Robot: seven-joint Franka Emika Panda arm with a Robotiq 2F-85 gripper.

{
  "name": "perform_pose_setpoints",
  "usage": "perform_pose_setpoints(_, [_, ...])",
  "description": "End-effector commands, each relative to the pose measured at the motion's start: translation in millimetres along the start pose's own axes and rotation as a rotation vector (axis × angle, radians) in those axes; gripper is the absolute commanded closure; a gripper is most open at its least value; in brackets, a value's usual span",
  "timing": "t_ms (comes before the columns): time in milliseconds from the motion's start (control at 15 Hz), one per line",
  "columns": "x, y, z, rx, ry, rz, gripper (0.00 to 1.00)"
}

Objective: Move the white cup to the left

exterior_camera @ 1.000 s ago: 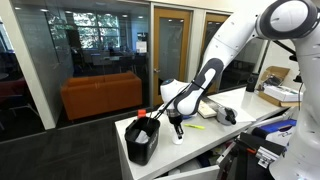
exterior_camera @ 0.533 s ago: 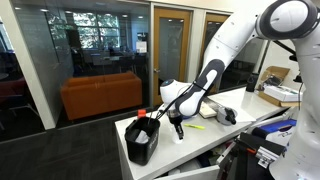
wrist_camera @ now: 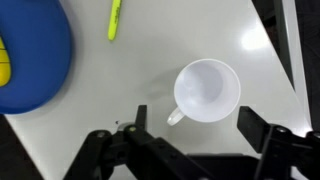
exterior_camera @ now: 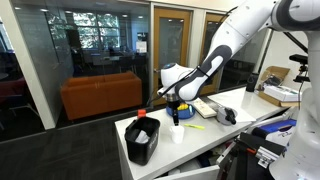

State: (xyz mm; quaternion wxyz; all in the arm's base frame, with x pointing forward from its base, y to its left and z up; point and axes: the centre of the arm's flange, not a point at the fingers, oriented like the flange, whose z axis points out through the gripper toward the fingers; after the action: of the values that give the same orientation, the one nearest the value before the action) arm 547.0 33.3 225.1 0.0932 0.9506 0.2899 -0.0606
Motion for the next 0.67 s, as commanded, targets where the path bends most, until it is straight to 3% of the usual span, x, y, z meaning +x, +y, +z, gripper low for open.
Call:
perform_pose_setpoints(0, [-15.7,12.0,-42.9,-0.05,0.007,0.078,0.0])
perform_pose_setpoints(200, [-25.7,23.9,-63.3,-0.018,-0.03,0.26,0.0])
perform_pose_setpoints(600, [-57.8,53.8,-65.0,0.049,-0.132,0.584,0.0])
